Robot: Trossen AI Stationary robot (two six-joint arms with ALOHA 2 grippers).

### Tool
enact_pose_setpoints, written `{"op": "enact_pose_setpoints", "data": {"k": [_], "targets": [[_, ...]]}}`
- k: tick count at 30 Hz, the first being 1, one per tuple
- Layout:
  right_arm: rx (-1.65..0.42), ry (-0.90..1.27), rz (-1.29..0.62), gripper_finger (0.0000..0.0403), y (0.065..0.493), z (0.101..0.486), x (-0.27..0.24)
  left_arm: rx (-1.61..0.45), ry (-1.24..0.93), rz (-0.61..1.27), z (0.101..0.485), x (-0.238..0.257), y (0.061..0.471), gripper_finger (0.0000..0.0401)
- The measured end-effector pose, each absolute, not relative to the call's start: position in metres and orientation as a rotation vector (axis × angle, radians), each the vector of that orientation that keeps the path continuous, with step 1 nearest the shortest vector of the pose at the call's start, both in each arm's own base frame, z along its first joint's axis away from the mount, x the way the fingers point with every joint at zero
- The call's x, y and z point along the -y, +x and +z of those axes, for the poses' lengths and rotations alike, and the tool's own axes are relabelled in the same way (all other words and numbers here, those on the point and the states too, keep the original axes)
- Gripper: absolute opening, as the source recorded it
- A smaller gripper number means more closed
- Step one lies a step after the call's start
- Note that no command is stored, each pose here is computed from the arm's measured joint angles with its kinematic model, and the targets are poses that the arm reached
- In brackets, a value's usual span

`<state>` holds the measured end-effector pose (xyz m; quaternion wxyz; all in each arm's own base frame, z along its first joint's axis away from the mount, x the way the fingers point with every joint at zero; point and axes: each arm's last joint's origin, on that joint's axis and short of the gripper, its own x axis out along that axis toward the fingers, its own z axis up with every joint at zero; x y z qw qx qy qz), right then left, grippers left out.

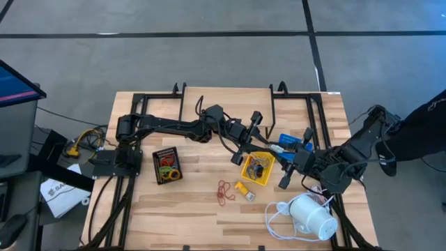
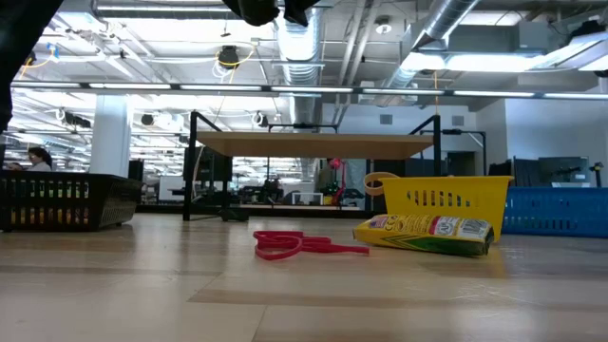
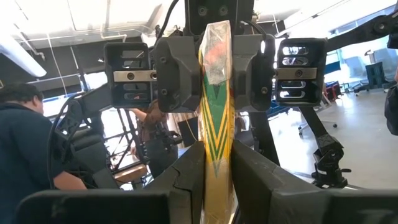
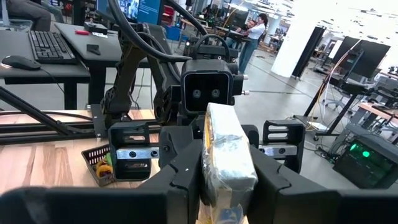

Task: Pick & Place Office Desk Supplies
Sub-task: Put the yellow crayon box into the blue bin

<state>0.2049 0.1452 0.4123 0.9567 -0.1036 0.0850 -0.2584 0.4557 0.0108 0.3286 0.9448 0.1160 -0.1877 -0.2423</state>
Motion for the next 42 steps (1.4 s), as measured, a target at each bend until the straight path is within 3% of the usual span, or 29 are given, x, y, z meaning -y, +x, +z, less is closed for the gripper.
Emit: {"op": "enact_pose_setpoints", "data": {"k": [20, 33, 42], "targets": [[-0.172, -0.211, -0.525, 0.0086, 0.205, 0.412, -0.145, 0.383, 0.239, -0.491, 0.329, -0.013, 0.456, 0.0067], [-0.170, -0.210, -0.528, 0.0085, 0.205, 0.413, -0.145, 0.381, 0.236, -0.491, 0.329, -0.013, 0.456, 0.0141], [-0.168, -0.208, -0.534, 0.0085, 0.203, 0.414, -0.144, 0.378, 0.240, -0.470, 0.329, -0.023, 0.455, 0.0162]]}}
